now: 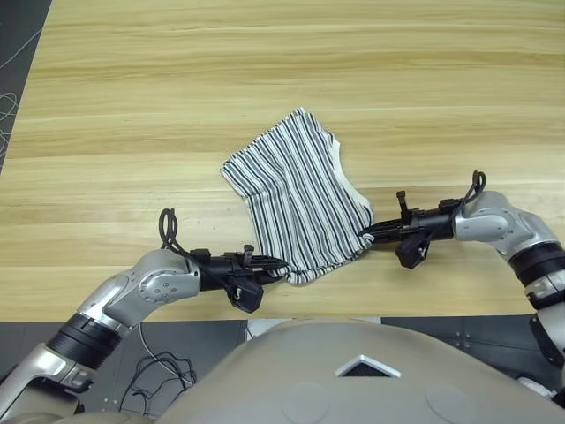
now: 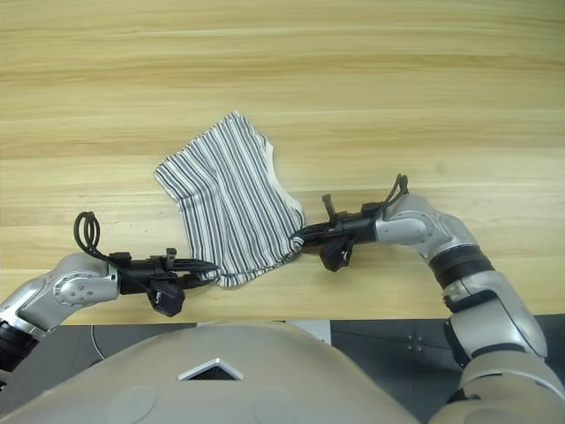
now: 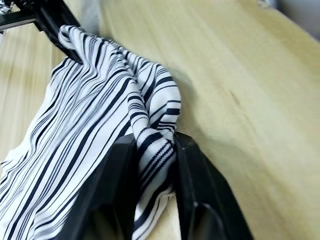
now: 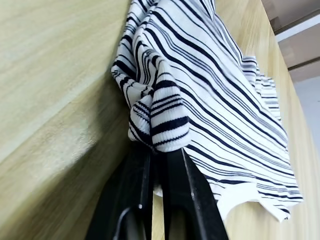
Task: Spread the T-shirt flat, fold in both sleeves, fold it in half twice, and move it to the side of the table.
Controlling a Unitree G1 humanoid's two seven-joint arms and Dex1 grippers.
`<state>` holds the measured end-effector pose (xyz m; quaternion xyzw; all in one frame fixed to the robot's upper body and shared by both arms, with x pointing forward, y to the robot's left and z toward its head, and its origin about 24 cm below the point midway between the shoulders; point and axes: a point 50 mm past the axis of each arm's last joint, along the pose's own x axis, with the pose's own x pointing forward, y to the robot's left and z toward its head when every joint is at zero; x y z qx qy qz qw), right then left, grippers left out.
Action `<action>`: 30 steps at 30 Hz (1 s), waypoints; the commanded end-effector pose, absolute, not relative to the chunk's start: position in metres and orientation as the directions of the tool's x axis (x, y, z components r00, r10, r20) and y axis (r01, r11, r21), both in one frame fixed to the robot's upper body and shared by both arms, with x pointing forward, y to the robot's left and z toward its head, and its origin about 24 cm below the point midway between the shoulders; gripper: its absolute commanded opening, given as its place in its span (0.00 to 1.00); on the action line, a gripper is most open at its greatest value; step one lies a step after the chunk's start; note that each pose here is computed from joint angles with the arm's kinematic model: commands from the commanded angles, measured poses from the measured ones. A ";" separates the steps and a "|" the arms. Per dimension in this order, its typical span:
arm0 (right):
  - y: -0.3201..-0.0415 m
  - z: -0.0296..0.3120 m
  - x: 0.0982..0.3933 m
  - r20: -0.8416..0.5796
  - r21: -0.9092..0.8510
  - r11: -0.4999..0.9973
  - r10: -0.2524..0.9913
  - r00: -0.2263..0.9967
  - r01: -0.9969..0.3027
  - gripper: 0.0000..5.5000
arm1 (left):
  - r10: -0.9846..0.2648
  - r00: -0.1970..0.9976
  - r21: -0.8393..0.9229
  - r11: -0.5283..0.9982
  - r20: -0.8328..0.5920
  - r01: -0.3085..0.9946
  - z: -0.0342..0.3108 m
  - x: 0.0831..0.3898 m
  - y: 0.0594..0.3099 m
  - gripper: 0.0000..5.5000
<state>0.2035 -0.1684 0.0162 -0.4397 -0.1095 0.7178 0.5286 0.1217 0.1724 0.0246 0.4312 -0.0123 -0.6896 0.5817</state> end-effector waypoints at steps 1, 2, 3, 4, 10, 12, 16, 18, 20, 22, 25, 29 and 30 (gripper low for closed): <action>-0.169 0.028 0.206 -0.504 -0.561 -0.378 0.862 -0.058 -0.736 0.02 | -0.814 0.034 0.520 -0.338 -0.580 0.784 0.044 0.130 0.174 0.07; -0.168 0.032 0.206 -0.498 -0.548 -0.368 0.865 -0.060 -0.752 0.02 | -0.815 0.045 0.531 -0.333 -0.578 0.780 0.050 0.137 0.174 0.06; -0.167 0.037 0.208 -0.487 -0.539 -0.351 0.872 -0.057 -0.766 0.02 | -0.812 0.055 0.539 -0.332 -0.581 0.774 0.059 0.144 0.175 0.06; -0.166 0.043 0.210 -0.477 -0.530 -0.337 0.877 -0.056 -0.778 0.02 | -0.804 0.065 0.532 -0.329 -0.591 0.780 0.068 0.150 0.177 0.05; -0.163 0.063 0.206 -0.483 -0.384 -0.342 0.866 -0.129 -0.858 0.02 | -0.730 0.048 0.408 -0.325 -0.682 0.853 0.087 0.158 0.184 0.05; -0.164 0.068 0.200 -0.494 -0.316 -0.359 0.853 -0.170 -0.878 0.02 | -0.698 0.038 0.368 -0.329 -0.716 0.870 0.090 0.157 0.188 0.05; -0.168 0.075 0.189 -0.494 -0.185 -0.362 0.838 -0.232 -0.914 0.02 | -0.623 -0.073 0.174 -0.327 -0.779 0.929 0.094 0.141 0.197 0.05; -0.168 0.079 0.184 -0.481 -0.140 -0.359 0.839 -0.254 -0.923 0.02 | -0.615 -0.157 0.070 -0.329 -0.773 0.942 0.098 0.129 0.196 0.05; -0.166 0.083 0.182 -0.465 -0.117 -0.356 0.844 -0.266 -0.927 0.02 | -0.624 -0.198 0.029 -0.334 -0.756 0.942 0.104 0.123 0.193 0.05; -0.165 0.085 0.180 -0.454 -0.103 -0.349 0.850 -0.268 -0.931 0.02 | -0.627 -0.204 0.018 -0.329 -0.751 0.944 0.109 0.122 0.192 0.05; -0.165 0.084 0.178 -0.439 -0.085 -0.331 0.859 -0.263 -0.940 0.02 | -0.626 -0.221 -0.001 -0.331 -0.748 0.944 0.115 0.120 0.193 0.05; -0.162 0.078 0.184 -0.420 -0.123 -0.276 0.885 -0.202 -0.953 0.02 | -0.649 -0.181 0.038 -0.309 -0.739 0.950 0.123 0.130 0.195 0.05; -0.160 0.078 0.188 -0.406 -0.142 -0.255 0.896 -0.178 -0.957 0.02 | -0.660 -0.159 0.058 -0.294 -0.734 0.954 0.124 0.136 0.195 0.05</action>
